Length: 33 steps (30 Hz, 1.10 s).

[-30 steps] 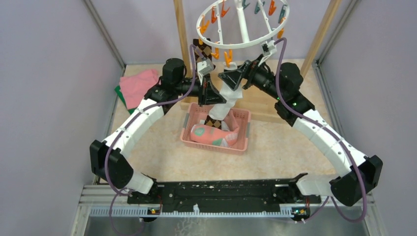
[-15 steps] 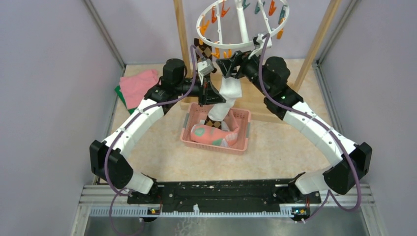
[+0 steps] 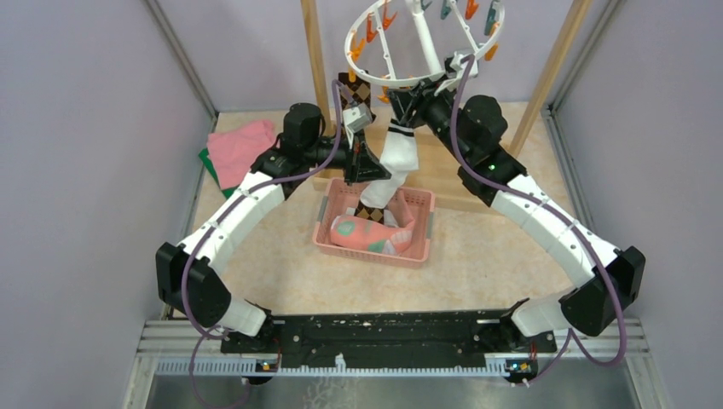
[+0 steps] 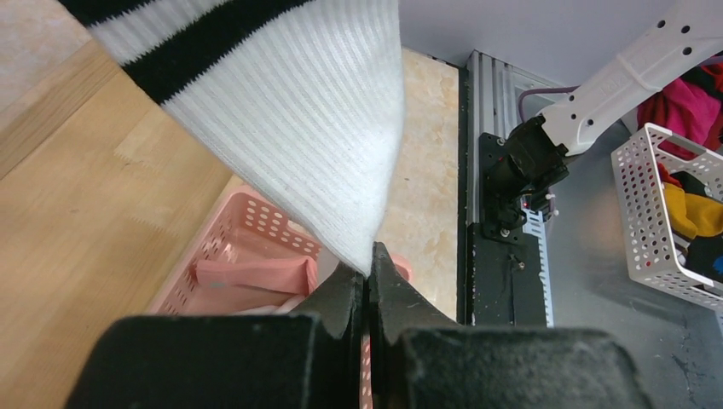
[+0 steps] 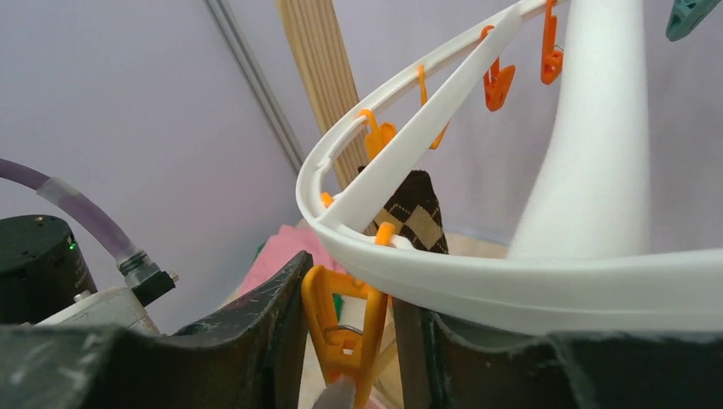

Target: Remove the socks clipped to the hanger

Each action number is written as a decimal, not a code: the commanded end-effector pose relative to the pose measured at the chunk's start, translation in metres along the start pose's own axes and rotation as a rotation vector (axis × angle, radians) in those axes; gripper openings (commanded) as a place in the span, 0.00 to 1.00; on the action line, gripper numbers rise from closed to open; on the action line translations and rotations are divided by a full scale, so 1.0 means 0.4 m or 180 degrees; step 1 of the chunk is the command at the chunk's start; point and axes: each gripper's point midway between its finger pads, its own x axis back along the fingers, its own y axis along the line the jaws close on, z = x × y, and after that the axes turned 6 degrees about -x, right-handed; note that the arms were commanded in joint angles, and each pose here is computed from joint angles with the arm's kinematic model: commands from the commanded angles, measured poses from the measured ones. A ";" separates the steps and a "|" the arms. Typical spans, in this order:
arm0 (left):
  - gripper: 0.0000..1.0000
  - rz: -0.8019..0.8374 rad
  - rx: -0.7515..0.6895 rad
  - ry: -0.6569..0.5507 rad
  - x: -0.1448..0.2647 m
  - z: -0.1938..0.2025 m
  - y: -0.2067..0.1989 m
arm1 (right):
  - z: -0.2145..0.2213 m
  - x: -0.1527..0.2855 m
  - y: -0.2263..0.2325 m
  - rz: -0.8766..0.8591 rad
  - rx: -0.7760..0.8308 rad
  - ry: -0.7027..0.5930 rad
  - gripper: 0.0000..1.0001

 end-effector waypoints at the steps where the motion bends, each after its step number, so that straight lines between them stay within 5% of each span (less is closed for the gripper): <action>1: 0.00 0.0004 -0.0210 -0.0091 0.011 -0.031 -0.020 | -0.082 -0.016 0.032 -0.0091 0.0010 -0.0307 0.33; 5: 0.00 -0.0107 -0.0167 -0.0054 0.015 -0.021 -0.011 | -0.094 -0.013 0.038 -0.0099 0.0011 -0.0319 0.16; 10: 0.00 -0.0241 -0.0122 0.0144 0.015 0.071 -0.003 | -0.112 -0.006 0.035 -0.0061 0.0018 -0.0285 0.08; 25: 0.05 -0.0717 -0.0421 0.1017 0.056 0.322 0.071 | -0.129 0.080 -0.078 0.0298 -0.0074 -0.0263 0.15; 27: 0.22 -0.0816 -0.0551 0.1092 0.068 0.344 0.084 | -0.135 0.091 -0.086 0.0339 -0.0031 -0.0252 0.17; 30: 0.92 -0.0935 -0.0648 0.1181 0.085 0.353 0.098 | -0.146 0.106 -0.099 0.0406 0.0001 -0.0252 0.24; 33: 0.99 -0.0969 -0.0774 0.1209 0.101 0.325 0.093 | -0.156 0.118 -0.122 0.0518 0.0033 -0.0250 0.37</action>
